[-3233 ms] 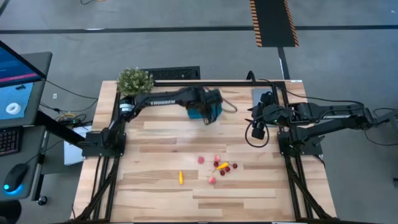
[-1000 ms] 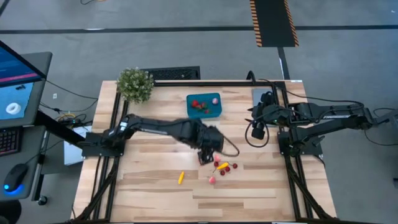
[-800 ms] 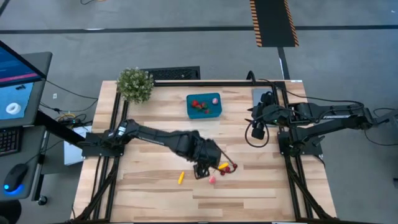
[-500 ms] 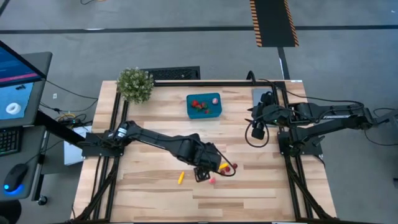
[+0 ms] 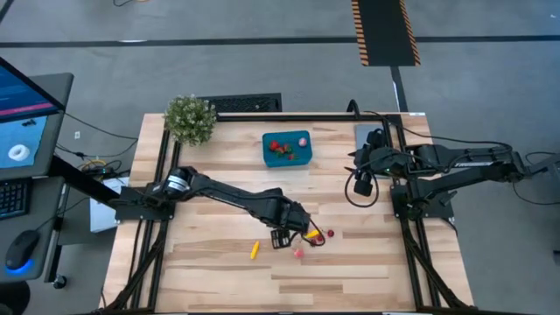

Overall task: Pick and placing Produce into tupperware
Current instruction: Put the peach into the blue bin

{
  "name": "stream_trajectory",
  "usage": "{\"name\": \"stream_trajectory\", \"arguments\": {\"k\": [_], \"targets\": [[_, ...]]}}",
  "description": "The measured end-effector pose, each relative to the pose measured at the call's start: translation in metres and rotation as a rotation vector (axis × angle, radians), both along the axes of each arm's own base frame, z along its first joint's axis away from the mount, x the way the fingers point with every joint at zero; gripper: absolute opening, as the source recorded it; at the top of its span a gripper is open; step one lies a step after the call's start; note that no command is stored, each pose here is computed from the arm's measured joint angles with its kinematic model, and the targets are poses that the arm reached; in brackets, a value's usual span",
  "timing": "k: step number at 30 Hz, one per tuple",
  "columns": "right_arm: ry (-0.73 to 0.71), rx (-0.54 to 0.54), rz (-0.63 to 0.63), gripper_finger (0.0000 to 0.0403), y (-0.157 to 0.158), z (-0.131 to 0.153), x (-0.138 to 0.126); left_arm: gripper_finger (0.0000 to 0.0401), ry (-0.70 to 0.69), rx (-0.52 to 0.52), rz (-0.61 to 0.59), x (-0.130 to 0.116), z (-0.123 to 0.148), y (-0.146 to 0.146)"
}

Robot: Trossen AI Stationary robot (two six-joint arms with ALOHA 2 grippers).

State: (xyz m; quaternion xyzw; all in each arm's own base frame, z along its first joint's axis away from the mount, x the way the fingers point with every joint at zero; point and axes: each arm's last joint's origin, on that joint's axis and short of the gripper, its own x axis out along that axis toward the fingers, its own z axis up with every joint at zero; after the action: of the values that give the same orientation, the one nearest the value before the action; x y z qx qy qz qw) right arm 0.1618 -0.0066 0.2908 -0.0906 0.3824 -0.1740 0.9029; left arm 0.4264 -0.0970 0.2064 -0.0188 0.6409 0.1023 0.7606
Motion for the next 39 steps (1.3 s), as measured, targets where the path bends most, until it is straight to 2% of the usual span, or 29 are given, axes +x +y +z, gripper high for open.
{"name": "stream_trajectory", "arguments": {"k": [7,11,18,27,30,39], "targets": [[0.001,0.0,0.0,0.0225,0.0,0.0,0.0,0.0256,-0.056,-0.035,-0.018,0.003,-0.034,0.004],[0.0,0.0,0.0,0.0225,0.0,0.0,0.0,0.0256,-0.055,-0.014,-0.031,0.001,-0.042,0.005],[0.0,0.0,0.0,0.0225,0.0,0.0,0.0,0.0256,-0.083,-0.063,-0.07,0.002,-0.052,0.004],[0.0,0.0,0.0,0.0225,0.0,0.0,0.0,0.0253,-0.098,-0.065,-0.073,0.0,-0.061,0.005],[0.0,0.0,0.0,0.0225,0.0,0.0,0.0,0.0236,-0.106,-0.072,-0.073,0.002,-0.061,0.006],[0.0,0.0,0.0,0.0225,0.0,0.0,0.0,0.0153,-0.114,-0.084,-0.063,0.004,-0.061,0.011]]}}
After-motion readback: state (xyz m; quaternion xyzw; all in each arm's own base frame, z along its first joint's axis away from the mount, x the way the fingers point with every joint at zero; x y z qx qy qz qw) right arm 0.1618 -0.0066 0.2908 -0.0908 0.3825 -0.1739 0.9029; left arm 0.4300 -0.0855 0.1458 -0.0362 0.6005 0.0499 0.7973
